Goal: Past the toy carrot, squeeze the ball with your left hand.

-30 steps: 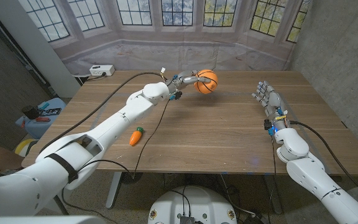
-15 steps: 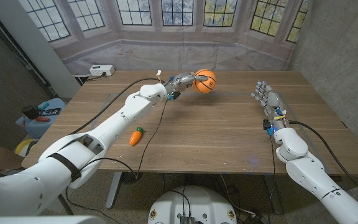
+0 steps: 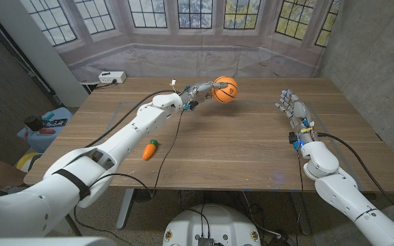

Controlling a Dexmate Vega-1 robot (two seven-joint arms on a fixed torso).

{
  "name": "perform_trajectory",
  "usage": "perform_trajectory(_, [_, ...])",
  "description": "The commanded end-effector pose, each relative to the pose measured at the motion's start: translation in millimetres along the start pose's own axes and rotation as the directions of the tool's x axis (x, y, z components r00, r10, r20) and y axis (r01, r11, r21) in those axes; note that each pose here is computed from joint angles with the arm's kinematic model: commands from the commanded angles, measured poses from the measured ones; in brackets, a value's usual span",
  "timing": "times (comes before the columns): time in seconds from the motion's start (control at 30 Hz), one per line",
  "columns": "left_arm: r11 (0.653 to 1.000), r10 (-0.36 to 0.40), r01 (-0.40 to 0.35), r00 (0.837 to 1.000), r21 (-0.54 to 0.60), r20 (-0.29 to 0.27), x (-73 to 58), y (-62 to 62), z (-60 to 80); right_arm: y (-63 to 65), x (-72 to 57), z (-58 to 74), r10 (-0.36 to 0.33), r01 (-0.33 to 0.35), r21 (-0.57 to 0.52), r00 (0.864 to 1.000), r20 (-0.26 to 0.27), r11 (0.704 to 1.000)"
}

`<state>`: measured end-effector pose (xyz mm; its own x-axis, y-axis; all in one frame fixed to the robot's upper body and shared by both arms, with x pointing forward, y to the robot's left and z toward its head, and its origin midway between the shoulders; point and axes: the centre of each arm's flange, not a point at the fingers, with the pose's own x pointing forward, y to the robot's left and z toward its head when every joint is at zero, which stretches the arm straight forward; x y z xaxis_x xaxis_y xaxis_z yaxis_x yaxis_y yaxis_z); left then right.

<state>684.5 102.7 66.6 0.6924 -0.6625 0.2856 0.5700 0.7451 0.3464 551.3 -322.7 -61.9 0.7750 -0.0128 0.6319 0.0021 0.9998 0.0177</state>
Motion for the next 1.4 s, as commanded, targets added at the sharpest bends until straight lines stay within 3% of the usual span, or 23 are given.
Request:
perform_trajectory(0.03, [0.995,-0.025,0.026,1.000,-0.095,0.011,-2.8,-1.2,-2.6,1.5,-2.3,0.6,0.010,-0.010,-0.007,1.000,-0.001,1.000])
perform_trajectory(0.5, [0.961,-0.052,0.064,0.997,-0.269,0.049,-13.9,3.2,-13.1,7.1,-0.2,3.4,0.027,-0.027,-0.015,1.000,0.003,1.000])
perform_trajectory(0.7, [0.927,-0.064,0.082,0.996,-0.365,0.060,-15.5,4.0,-22.9,8.8,0.0,4.7,0.025,-0.025,-0.019,1.000,0.002,1.000])
perform_trajectory(0.93, [0.904,-0.075,0.096,0.995,-0.417,0.066,-16.5,2.7,-29.3,12.0,0.0,6.4,0.029,-0.029,-0.026,1.000,0.001,0.999])
perform_trajectory(1.4, [0.888,-0.089,0.105,0.994,-0.447,0.057,-19.3,3.2,-34.6,16.8,-2.6,4.4,0.039,-0.040,-0.034,0.999,-0.016,0.999])
